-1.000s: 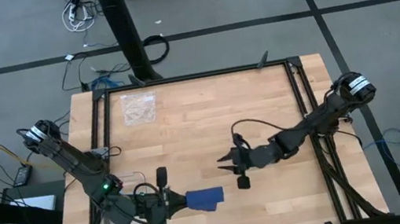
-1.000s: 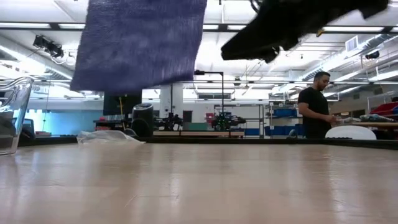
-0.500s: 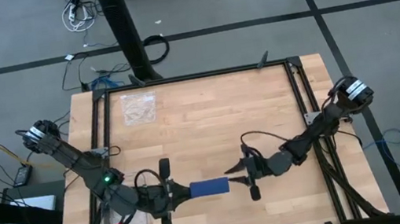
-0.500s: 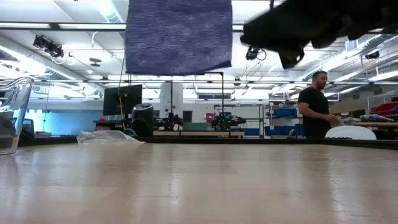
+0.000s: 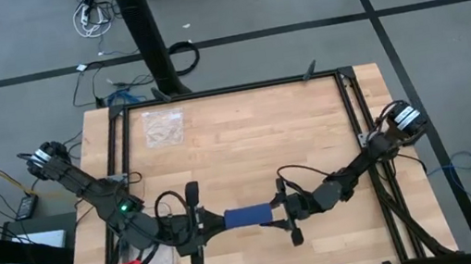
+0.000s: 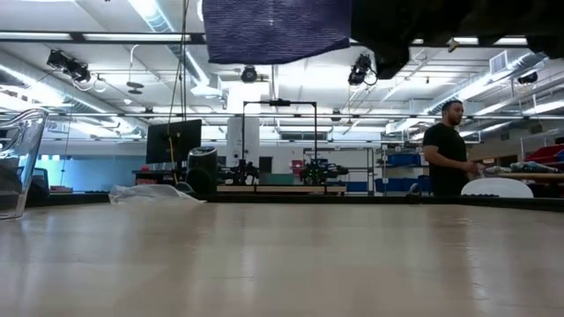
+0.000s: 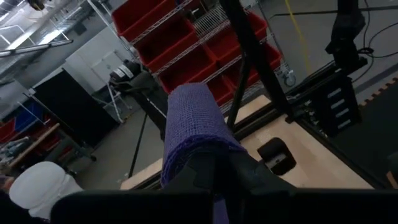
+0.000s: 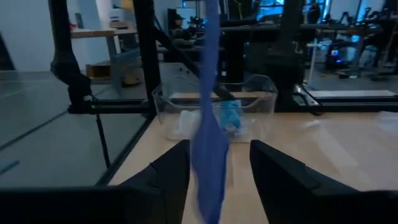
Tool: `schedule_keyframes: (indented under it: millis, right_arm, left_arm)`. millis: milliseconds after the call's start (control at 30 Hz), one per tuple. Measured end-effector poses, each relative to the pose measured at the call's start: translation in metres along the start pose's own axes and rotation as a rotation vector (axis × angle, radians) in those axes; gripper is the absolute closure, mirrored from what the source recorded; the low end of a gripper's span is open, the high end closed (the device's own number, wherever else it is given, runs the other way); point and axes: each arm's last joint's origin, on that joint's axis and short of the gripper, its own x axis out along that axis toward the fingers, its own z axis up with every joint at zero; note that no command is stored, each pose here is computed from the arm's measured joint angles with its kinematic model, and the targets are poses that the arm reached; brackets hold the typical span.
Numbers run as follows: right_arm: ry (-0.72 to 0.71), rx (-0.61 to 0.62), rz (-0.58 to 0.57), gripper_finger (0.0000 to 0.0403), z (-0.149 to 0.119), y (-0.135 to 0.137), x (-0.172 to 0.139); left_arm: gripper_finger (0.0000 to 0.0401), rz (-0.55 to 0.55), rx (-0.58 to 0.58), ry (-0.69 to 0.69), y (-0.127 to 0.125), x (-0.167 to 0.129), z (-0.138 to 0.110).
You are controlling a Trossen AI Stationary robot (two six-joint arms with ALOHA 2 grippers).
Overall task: Roll bandage
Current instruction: Roll the blue bandage
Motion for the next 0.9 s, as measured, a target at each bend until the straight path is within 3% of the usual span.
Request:
schedule_keyframes:
  millis: [200, 367, 467, 667, 900]
  right_arm:
    - [-0.005, 0.016, 0.039, 0.0216, -0.002, 0.001, 0.026]
    - [0.023, 0.004, 0.033, 0.0234, -0.017, 0.005, 0.04]
    - [0.023, 0.002, -0.008, 0.0266, -0.021, 0.006, 0.046]
    - [0.016, -0.006, -0.029, 0.0388, -0.022, 0.014, 0.046]
    - [-0.008, 0.009, 0.08, 0.0399, -0.018, 0.041, 0.033]
  left_arm:
    - [0.0384, 0.024, 0.016, 0.003, 0.003, 0.002, -0.001]
    - [0.0384, 0.05, 0.032, -0.005, 0.005, 0.002, 0.001]
    - [0.0384, 0.054, 0.034, 0.0, 0.006, 0.002, 0.0]
    - [0.0385, 0.072, 0.036, 0.011, 0.009, 0.005, -0.001]
    - [0.0385, 0.15, 0.076, 0.05, 0.016, 0.002, -0.002]
